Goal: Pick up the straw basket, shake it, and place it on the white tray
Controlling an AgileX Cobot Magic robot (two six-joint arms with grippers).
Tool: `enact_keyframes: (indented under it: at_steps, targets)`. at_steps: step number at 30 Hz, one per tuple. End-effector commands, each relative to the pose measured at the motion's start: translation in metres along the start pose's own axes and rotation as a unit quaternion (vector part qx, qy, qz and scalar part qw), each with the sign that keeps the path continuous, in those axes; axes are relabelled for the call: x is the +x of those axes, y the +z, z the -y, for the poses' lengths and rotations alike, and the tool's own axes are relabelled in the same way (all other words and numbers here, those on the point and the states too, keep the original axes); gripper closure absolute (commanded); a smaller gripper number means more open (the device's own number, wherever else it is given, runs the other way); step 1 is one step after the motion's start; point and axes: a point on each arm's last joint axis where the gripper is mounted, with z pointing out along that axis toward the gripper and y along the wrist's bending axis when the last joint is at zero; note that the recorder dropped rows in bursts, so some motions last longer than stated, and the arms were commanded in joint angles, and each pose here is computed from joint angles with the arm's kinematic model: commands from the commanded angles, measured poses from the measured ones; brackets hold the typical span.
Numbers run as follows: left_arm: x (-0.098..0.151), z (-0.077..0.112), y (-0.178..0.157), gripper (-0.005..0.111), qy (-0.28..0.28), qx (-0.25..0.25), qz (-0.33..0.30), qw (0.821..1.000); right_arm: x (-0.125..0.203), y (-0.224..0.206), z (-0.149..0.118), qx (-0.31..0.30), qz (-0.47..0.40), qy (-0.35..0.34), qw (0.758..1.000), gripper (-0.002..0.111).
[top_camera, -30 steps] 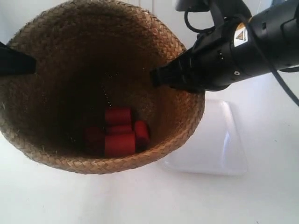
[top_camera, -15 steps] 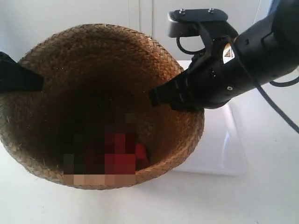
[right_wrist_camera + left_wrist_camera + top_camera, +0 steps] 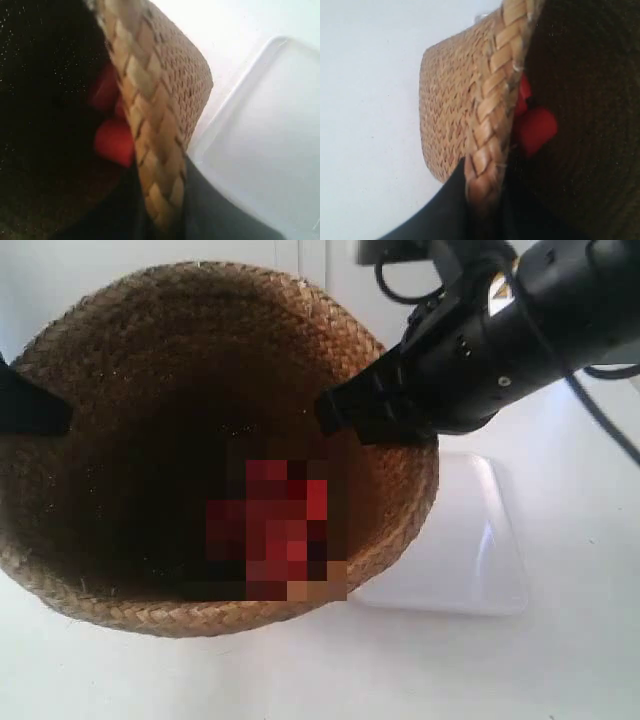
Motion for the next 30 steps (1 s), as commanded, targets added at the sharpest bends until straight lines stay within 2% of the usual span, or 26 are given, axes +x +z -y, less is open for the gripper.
enact_keyframes:
  at_steps: [1,15,21,26,28,30]
  targets:
    - [-0.006,0.009,-0.015,0.107,0.021,0.005,0.043,0.999,-0.002,-0.01,0.001,0.013,0.014,-0.023,1.0,0.108]
    - [-0.009,0.005,-0.008,0.107,0.012,0.005,0.042,0.999,0.003,0.004,0.004,0.02,-0.015,-0.022,0.999,0.108]
    - [-0.006,0.005,-0.005,0.107,0.074,0.012,0.023,0.997,0.002,0.006,0.004,0.021,-0.012,-0.023,0.999,0.108]
    - [-0.009,0.004,-0.004,0.107,0.056,0.012,0.033,0.998,0.002,0.016,0.005,0.022,-0.025,-0.021,0.999,0.108]
    - [-0.013,0.005,-0.006,0.107,0.059,0.01,0.043,0.997,-0.003,0.006,0.004,0.021,-0.02,-0.023,0.999,0.108]
    - [-0.021,0.015,-0.021,0.107,0.068,0.025,0.044,0.996,-0.015,-0.028,-0.001,0.016,0.01,-0.027,0.999,0.108]
